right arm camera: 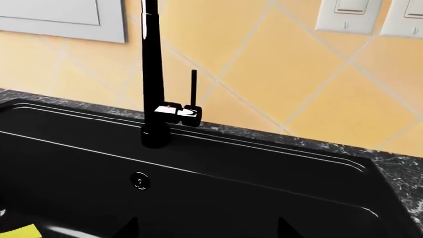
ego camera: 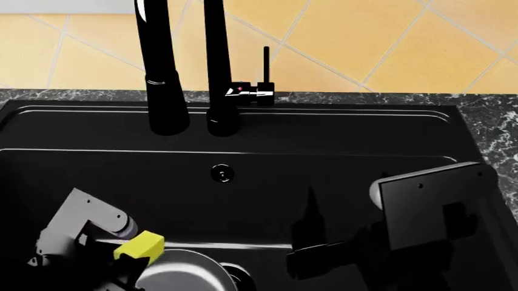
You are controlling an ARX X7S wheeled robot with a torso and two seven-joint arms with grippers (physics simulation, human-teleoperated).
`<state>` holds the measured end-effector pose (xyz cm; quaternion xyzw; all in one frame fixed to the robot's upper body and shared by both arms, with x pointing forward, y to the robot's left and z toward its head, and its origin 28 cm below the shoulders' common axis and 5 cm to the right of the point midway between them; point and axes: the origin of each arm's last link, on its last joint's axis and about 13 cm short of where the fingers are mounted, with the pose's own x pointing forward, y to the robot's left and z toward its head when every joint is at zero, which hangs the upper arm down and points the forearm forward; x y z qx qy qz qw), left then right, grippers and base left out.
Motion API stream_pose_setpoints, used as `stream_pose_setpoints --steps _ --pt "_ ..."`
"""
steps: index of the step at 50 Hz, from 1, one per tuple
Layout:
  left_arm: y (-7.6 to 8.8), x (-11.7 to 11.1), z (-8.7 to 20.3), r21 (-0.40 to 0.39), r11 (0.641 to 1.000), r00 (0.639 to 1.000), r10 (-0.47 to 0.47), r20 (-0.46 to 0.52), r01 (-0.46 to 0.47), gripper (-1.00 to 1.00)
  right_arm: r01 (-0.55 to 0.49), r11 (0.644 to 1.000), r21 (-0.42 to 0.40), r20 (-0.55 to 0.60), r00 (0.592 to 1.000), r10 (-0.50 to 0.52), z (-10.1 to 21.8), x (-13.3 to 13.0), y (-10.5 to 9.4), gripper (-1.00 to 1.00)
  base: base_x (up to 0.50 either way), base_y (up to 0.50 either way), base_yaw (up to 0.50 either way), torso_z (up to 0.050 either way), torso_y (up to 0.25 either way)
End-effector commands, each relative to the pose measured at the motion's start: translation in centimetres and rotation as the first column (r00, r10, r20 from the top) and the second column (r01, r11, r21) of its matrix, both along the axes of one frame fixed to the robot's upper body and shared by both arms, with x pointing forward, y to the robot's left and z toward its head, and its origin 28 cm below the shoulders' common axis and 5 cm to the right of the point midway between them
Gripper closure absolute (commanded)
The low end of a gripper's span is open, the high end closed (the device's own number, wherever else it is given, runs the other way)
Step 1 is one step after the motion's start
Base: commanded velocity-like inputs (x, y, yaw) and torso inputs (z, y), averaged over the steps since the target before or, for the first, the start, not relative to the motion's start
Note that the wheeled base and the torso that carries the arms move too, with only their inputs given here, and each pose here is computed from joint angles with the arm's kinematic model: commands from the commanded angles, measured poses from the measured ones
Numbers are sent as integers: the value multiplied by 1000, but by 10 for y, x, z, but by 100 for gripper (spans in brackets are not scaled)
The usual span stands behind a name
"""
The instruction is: Pick the pan and sponge and place them into the sink. Then turn on the water.
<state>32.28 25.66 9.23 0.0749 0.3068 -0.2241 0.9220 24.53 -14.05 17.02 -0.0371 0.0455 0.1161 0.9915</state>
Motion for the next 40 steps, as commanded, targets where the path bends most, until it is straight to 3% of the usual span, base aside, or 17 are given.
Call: stream_pose_setpoints --steps 1,27,28,40 --pt "-3 6 -12 17 1000 999 -17 -34 17 100 -11 1000 -1 -10 1000 11 -1 1 1 -100 0 0 0 0 0" --pt "-6 16 -36 25 999 993 -25 -113 28 100 -25 1000 4 -26 999 25 -6 4 3 -100 0 0 0 0 0" --pt "-6 17 -36 27 999 993 -25 -114 28 -100 -25 1000 3 -25 999 25 -6 5 3 -100 0 0 0 0 0" --pt "-6 16 -33 32 999 995 -21 -94 24 -100 -29 1000 6 -26 999 29 -7 6 4 -100 0 0 0 0 0"
